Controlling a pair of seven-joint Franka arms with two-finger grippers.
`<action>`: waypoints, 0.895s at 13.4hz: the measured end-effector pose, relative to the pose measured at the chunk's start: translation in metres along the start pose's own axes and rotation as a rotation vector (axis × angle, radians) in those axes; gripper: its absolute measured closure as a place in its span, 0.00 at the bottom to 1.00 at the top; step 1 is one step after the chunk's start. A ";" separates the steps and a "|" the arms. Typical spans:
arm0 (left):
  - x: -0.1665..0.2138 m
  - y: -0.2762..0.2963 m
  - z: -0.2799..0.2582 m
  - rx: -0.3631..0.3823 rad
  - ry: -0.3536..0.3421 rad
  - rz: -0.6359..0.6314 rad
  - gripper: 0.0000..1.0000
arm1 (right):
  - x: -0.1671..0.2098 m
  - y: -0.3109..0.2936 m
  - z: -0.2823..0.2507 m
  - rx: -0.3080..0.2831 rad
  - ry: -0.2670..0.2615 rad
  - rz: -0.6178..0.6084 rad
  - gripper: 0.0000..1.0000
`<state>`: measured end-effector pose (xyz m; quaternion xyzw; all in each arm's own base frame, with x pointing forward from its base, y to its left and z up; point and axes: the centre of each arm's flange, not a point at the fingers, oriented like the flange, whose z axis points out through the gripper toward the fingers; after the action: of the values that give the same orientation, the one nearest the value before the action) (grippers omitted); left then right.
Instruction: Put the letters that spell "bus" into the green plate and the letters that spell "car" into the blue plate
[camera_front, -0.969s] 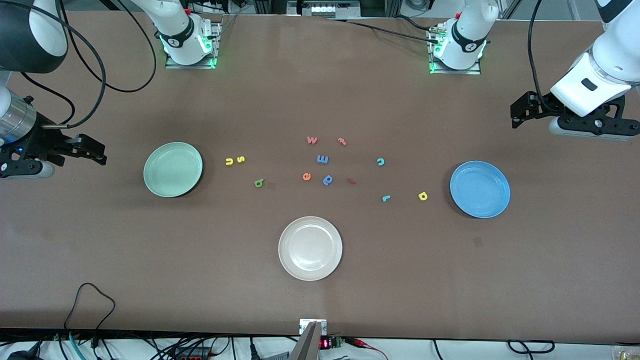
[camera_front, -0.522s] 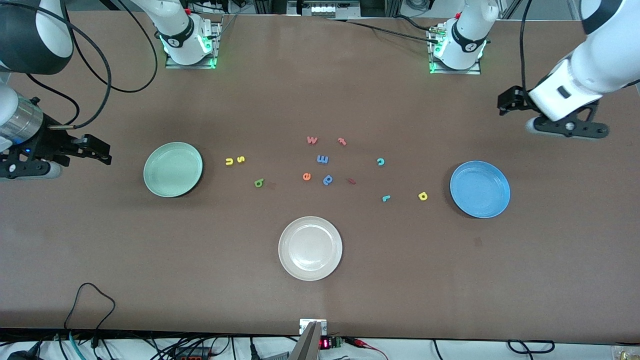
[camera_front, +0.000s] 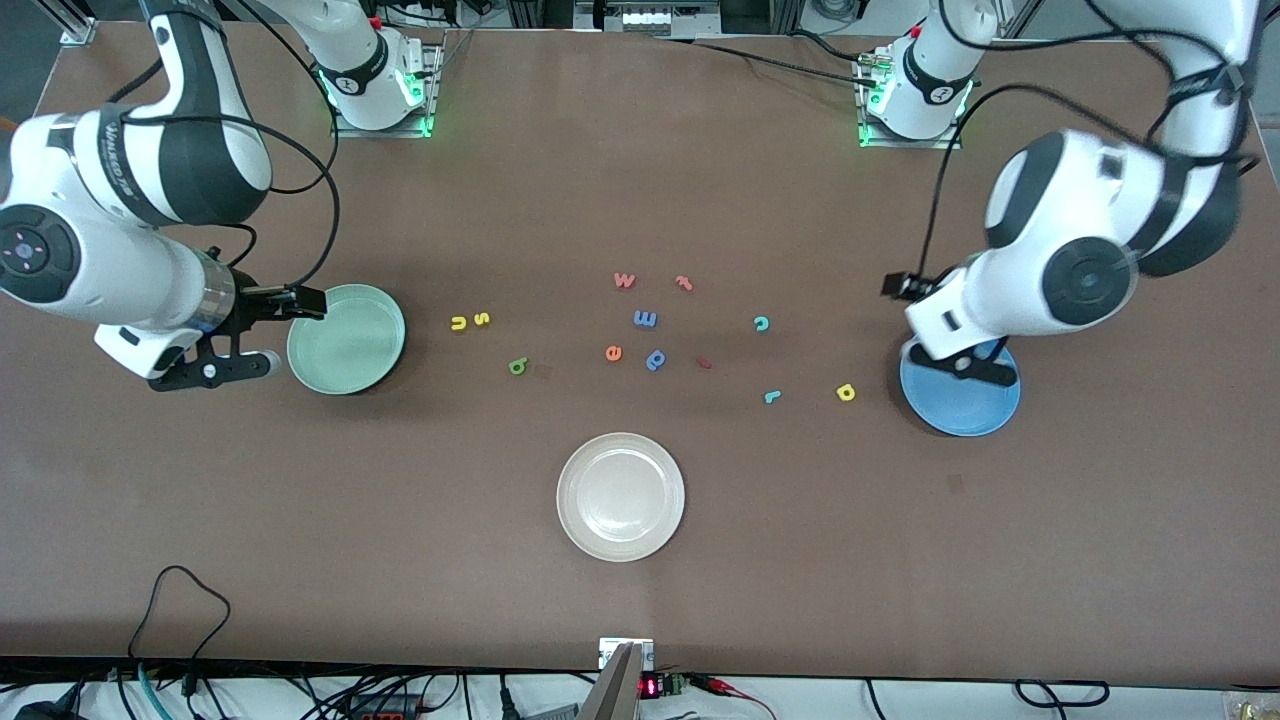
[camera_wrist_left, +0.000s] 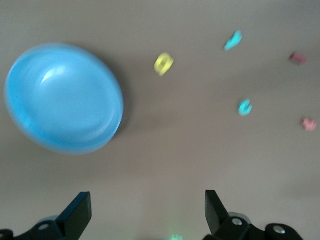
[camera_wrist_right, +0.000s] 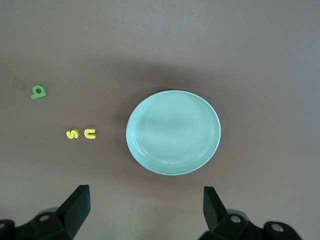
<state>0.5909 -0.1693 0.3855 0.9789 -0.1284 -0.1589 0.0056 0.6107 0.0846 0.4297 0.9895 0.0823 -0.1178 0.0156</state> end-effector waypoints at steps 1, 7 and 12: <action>0.014 0.024 0.013 0.001 0.037 0.040 0.00 | 0.002 -0.001 0.013 0.010 0.008 0.002 0.00; 0.059 0.148 0.096 0.100 0.174 0.426 0.00 | -0.030 -0.092 0.190 0.030 0.129 -0.037 0.00; 0.087 0.139 0.156 0.157 0.193 0.610 0.10 | -0.045 -0.124 0.213 0.031 0.138 0.086 0.00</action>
<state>0.5874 -0.3213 0.2179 0.9032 -0.4266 -0.0459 -0.0102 0.4977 0.1888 0.2324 0.9980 0.0388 -0.0497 -0.0002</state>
